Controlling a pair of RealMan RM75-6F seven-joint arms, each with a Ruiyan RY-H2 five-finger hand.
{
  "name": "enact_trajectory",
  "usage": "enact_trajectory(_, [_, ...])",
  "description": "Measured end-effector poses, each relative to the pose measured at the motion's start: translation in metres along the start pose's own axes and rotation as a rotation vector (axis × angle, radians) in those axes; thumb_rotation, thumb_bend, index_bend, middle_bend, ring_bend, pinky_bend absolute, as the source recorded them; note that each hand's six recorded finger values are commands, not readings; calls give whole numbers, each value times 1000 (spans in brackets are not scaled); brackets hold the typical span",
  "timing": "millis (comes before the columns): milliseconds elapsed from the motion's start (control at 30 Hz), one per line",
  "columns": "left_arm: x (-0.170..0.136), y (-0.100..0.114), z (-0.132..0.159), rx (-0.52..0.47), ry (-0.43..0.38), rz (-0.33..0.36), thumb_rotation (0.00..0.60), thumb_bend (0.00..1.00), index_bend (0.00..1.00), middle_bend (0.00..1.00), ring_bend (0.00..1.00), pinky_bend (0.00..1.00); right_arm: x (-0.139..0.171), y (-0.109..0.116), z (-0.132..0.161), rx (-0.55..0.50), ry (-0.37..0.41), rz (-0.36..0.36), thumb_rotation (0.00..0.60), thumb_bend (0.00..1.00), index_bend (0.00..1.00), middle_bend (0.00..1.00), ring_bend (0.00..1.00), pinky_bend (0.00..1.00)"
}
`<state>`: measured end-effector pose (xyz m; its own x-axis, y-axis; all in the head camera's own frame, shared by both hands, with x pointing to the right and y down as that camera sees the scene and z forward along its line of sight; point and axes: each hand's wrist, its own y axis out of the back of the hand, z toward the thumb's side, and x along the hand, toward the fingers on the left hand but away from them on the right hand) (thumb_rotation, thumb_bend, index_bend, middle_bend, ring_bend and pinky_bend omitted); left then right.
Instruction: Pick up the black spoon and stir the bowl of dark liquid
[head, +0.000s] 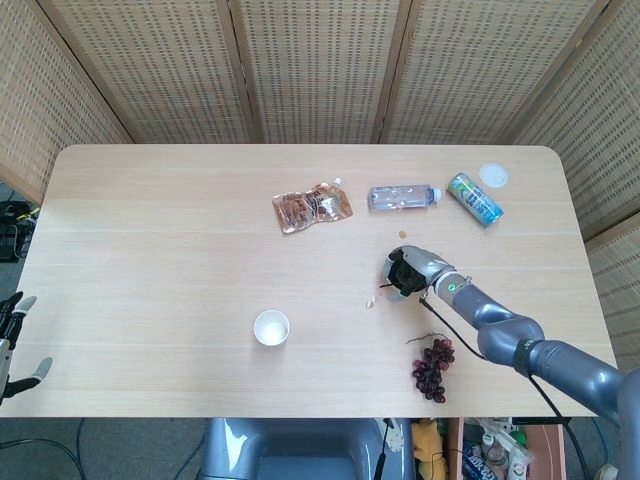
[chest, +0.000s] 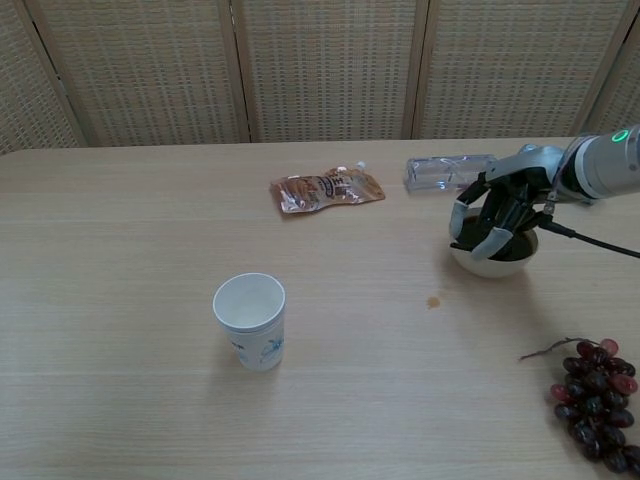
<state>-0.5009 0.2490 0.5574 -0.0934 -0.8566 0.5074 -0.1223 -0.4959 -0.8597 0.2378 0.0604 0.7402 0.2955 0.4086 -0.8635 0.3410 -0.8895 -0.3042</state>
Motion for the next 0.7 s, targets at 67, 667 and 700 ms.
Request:
enact_trajectory(67, [0,0,0,-1,-1,0,600,313,0,0,0,0,1,1,1,2,3,-5,600,0,436,956,977,1000])
enact_trajectory(667, [0,3,0,6,-2,20,600,312,0,0,0,0,41,21,15,-50,97,-113,600,38,434,733,846,1000])
enact_trajectory(700, [1,3,0,7,-4,21,600,312,0,0,0,0,46,22,15,-56,106,-126,600,55,433,721,824,995])
